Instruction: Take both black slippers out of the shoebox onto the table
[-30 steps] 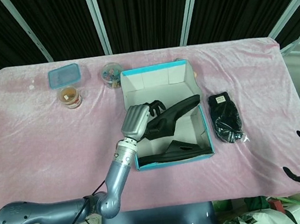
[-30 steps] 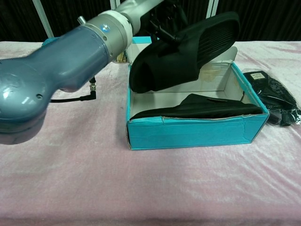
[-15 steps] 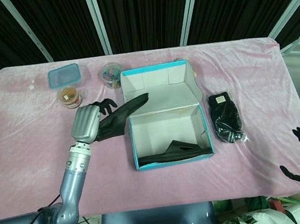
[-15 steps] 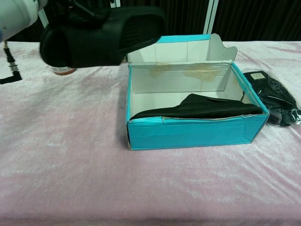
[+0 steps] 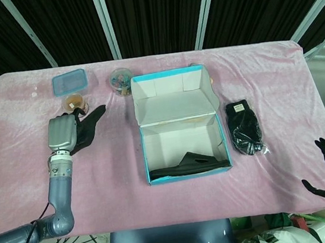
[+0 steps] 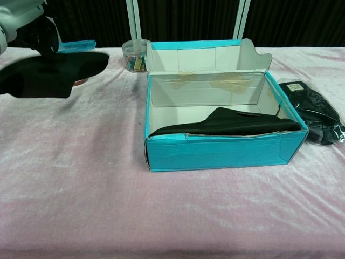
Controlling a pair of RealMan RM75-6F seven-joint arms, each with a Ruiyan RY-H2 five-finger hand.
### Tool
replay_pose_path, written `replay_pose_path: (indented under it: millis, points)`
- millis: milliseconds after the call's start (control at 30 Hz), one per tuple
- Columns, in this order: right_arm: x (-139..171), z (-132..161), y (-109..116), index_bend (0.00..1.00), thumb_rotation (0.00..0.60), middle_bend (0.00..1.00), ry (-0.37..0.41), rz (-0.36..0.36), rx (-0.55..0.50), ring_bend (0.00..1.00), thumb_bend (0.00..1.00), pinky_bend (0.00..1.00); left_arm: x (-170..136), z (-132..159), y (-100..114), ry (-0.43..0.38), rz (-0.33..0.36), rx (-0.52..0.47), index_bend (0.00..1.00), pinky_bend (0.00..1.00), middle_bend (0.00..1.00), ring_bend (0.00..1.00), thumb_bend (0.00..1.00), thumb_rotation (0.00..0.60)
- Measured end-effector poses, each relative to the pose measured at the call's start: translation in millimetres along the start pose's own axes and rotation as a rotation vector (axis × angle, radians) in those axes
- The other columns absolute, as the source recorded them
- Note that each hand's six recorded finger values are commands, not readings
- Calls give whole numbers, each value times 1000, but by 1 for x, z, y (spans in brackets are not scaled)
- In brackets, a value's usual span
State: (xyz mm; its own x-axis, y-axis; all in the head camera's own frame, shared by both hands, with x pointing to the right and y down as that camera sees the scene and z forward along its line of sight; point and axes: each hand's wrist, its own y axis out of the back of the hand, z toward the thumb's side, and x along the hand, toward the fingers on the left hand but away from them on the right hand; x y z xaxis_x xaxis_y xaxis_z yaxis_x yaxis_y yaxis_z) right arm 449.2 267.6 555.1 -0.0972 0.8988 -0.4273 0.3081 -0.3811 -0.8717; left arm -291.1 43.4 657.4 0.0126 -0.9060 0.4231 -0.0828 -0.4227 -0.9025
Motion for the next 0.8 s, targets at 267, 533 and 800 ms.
replay_pose_path:
  millis: [267,533,800]
  points:
    - [2,0,3,26,600,43,1,-7,3,0,106,177,-19,23,13,-77,23,-94,41,119,179,62,0,600]
    - [0,4,1,26,600,43,15,-3,3,0,106,177,-65,71,36,-302,67,-117,107,130,219,83,0,600]
    - [3,4,1,26,600,43,14,-5,0,0,106,177,-87,133,21,-441,32,-16,150,246,274,147,0,600]
